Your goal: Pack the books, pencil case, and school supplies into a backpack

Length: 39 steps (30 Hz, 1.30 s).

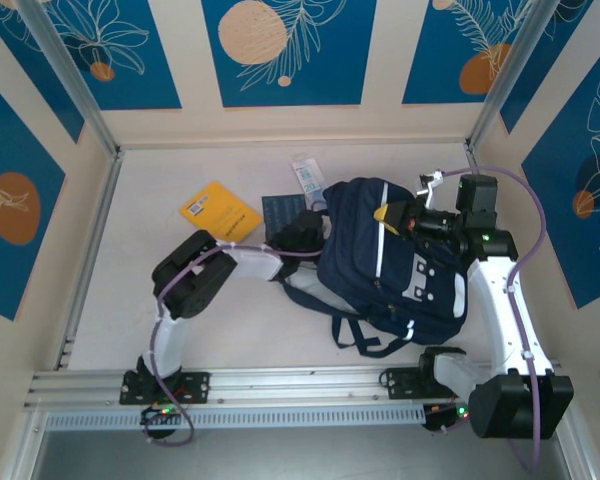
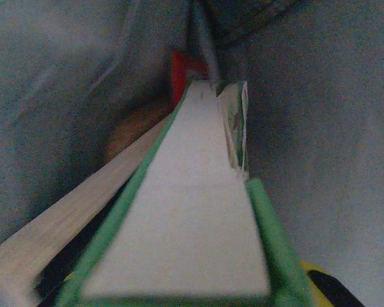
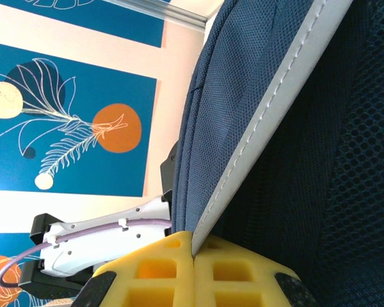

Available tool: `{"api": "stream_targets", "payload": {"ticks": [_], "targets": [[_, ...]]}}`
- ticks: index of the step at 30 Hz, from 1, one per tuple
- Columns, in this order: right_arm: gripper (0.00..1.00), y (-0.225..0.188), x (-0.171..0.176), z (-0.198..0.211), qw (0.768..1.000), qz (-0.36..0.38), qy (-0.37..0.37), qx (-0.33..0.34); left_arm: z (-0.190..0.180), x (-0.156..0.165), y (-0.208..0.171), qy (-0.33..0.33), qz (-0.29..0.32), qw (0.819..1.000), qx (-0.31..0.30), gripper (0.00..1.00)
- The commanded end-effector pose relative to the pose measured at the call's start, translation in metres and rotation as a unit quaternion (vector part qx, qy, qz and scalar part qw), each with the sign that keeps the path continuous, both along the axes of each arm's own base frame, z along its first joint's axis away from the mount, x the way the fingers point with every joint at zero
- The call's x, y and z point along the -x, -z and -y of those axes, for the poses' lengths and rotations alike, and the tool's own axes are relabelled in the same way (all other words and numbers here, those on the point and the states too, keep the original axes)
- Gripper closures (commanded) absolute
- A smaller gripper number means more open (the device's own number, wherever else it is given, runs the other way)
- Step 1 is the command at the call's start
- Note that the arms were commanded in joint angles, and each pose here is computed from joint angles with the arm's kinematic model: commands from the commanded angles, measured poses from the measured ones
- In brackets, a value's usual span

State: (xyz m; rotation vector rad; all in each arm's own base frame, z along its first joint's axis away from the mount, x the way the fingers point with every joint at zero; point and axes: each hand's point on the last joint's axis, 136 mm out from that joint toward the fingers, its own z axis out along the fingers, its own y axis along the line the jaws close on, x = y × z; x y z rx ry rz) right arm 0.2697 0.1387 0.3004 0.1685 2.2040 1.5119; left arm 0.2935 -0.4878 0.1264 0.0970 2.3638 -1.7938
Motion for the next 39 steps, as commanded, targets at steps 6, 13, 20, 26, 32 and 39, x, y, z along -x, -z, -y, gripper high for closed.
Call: {"api": "stream_targets", "payload": {"ticks": [6,13,20,26,32,39], "targets": [[1.0,-0.04,0.008,-0.008,0.997,0.072,-0.034,-0.01,0.066,0.032,0.008,0.07,0.006,0.995,-0.074,0.5],[1.0,-0.036,0.009,-0.005,0.997,0.074,-0.02,0.016,0.045,0.03,0.008,0.056,0.018,0.993,-0.103,0.09],[1.0,-0.031,0.009,-0.001,0.996,0.078,-0.004,0.038,0.028,0.031,-0.02,0.061,0.039,0.994,-0.083,0.01],[1.0,-0.031,0.011,0.0,0.996,0.079,-0.002,0.04,0.014,0.032,-0.041,0.061,0.036,0.997,-0.044,0.02],[1.0,-0.031,0.012,0.001,0.996,0.082,0.0,0.04,-0.003,0.029,-0.052,0.055,0.031,0.998,-0.026,0.02],[1.0,-0.026,0.012,0.004,0.996,0.077,0.009,0.05,-0.044,0.026,-0.053,0.034,0.032,0.997,-0.056,0.0]]}}
